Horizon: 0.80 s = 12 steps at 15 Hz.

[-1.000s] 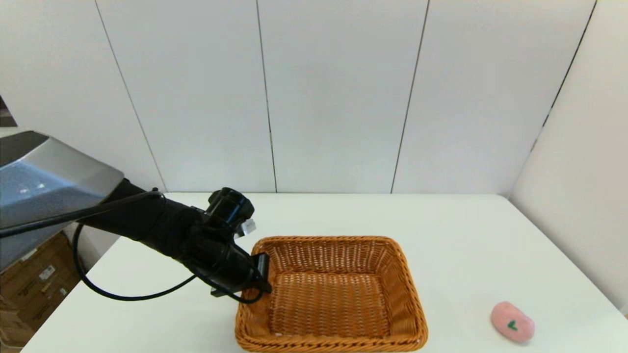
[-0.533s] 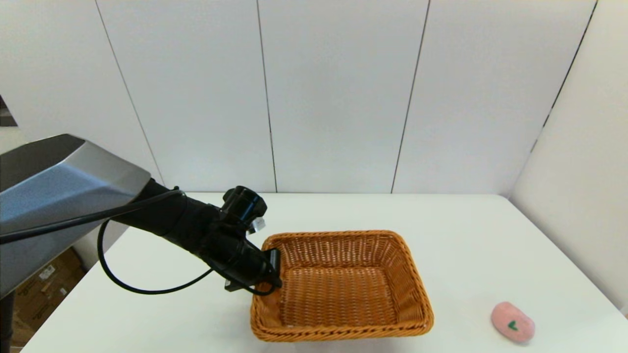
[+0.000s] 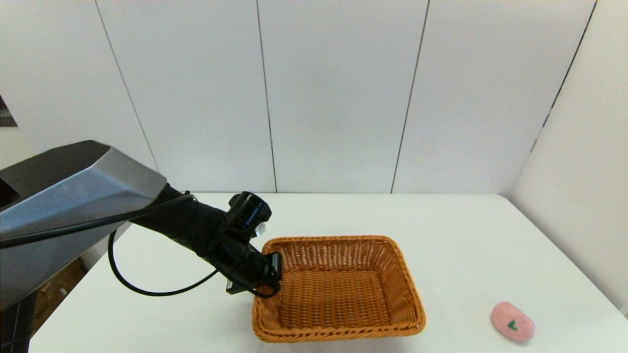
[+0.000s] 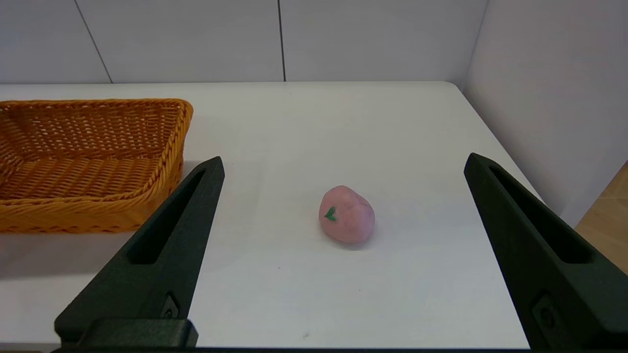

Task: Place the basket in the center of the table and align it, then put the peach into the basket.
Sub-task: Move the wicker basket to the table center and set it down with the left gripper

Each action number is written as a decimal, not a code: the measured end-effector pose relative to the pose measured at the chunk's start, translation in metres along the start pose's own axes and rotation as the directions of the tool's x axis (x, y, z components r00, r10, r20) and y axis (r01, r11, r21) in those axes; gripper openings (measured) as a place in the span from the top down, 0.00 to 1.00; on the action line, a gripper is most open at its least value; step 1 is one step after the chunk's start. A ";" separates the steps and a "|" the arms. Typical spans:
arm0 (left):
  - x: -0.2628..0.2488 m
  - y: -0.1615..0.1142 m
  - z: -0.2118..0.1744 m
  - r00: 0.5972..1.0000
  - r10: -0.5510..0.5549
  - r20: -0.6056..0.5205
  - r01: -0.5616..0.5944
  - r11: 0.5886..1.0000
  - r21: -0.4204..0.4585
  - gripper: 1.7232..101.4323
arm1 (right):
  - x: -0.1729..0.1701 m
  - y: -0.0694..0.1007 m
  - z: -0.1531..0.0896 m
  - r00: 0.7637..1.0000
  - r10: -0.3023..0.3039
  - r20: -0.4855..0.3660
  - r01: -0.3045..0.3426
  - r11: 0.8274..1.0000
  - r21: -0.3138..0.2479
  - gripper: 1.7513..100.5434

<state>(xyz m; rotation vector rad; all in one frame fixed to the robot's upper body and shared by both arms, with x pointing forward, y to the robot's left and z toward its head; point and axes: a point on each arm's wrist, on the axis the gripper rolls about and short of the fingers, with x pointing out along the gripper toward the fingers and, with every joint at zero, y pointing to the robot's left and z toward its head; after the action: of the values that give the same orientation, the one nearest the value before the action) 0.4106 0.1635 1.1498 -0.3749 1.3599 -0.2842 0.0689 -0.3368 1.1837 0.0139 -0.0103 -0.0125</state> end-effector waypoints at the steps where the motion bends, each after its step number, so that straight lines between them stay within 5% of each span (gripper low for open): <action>1: 0.001 0.000 0.000 1.000 0.001 -0.002 -0.001 1.000 -0.006 0.87 | 0.000 0.000 0.000 1.000 0.000 0.000 0.000 1.000 0.000 0.04; 12: 0.003 0.001 0.000 1.000 0.006 -0.004 -0.006 1.000 -0.004 0.87 | 0.000 0.000 0.000 1.000 0.000 0.000 0.000 1.000 0.000 0.04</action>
<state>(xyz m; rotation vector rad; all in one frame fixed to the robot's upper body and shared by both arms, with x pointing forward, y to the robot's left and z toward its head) 0.4117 0.1632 1.1464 -0.3739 1.3656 -0.2776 0.0689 -0.3368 1.1837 0.0135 -0.0103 -0.0125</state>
